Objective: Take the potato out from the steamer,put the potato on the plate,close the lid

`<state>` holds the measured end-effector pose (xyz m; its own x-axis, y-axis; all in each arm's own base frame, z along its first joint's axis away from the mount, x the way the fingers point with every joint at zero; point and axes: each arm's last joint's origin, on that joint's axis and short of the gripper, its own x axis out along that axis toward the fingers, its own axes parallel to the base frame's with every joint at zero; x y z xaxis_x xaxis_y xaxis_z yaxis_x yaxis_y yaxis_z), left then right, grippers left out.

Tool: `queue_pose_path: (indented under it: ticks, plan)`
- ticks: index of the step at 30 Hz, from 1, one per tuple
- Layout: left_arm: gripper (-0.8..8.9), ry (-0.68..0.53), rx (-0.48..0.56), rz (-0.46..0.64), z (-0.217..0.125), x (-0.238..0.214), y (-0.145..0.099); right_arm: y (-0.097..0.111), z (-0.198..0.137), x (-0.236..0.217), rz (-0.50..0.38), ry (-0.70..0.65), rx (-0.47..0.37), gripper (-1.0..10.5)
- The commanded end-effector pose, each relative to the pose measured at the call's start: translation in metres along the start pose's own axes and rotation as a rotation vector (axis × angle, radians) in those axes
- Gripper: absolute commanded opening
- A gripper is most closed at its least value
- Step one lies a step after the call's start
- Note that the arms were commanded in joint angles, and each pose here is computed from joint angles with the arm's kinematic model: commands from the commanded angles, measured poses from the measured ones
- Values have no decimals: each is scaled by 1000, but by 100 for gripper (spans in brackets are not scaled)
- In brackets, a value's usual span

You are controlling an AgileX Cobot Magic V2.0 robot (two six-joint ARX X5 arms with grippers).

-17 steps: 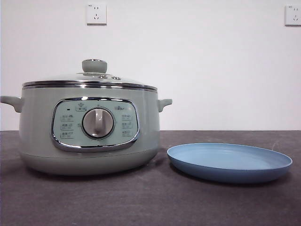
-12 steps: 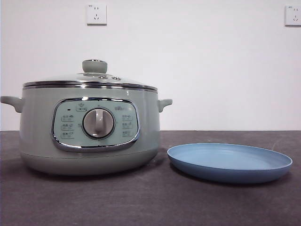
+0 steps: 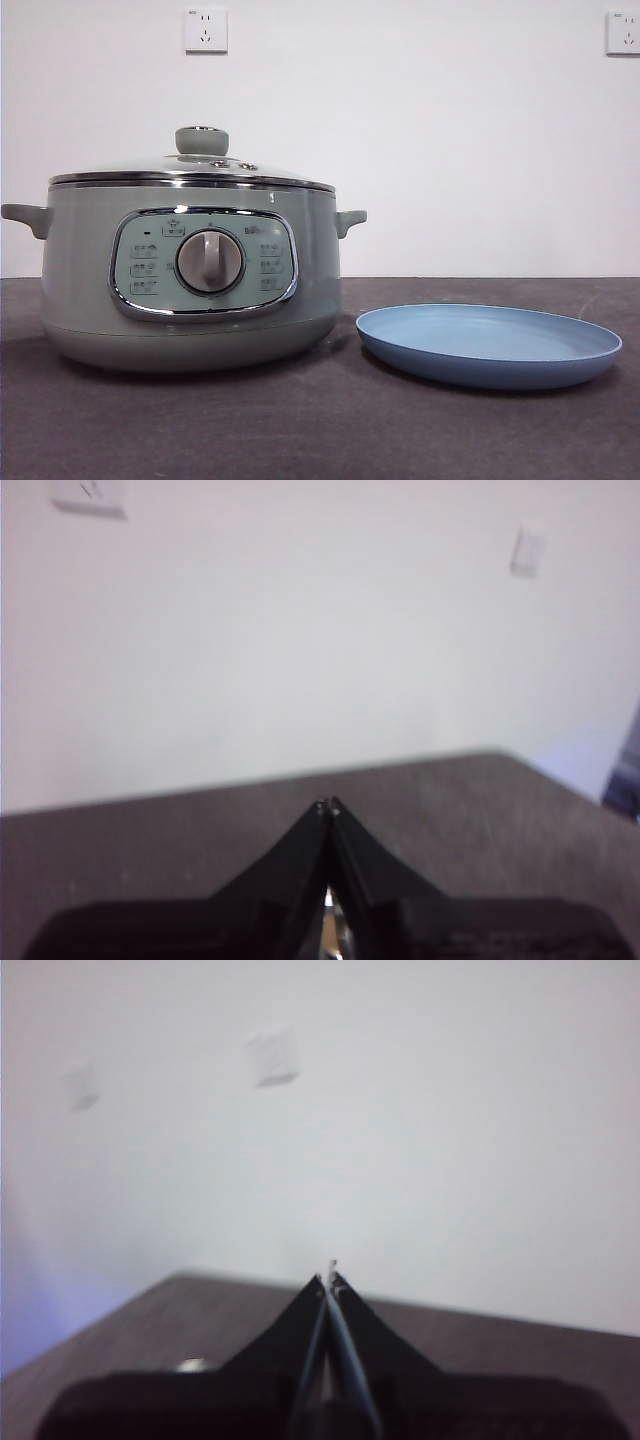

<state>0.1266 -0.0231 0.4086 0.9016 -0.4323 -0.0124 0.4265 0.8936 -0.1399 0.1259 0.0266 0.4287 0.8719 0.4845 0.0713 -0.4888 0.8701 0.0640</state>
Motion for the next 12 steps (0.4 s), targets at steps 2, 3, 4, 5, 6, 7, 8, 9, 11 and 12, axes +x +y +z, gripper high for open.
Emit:
queue_pose_path:
  ticks: [2,3,4,5,6,7,8,9,11,12]
  plan:
    - [-7,186,30,-43,18,25,5,-6,22,29,131,160,-27,-13]
    - [-3,228,28,-50,21,30,6,-7,24,36,151,195,-8,16]
    - [1,269,25,-61,23,36,8,-10,27,44,175,235,13,74]
    - [29,302,18,-62,25,43,10,-12,28,51,198,271,29,157]
    - [102,324,9,-61,26,48,11,-13,29,57,216,300,46,241]
    - [236,342,2,-59,26,54,13,-15,29,64,218,330,62,338]
    - [389,354,-6,-59,25,59,15,-16,29,70,218,358,75,426]
    - [490,364,-10,-60,23,63,16,-17,28,74,219,376,84,491]
    - [507,393,-19,-67,18,73,18,-19,25,82,218,408,99,543]
    - [507,407,-23,-72,16,76,19,-20,23,84,219,414,102,543]
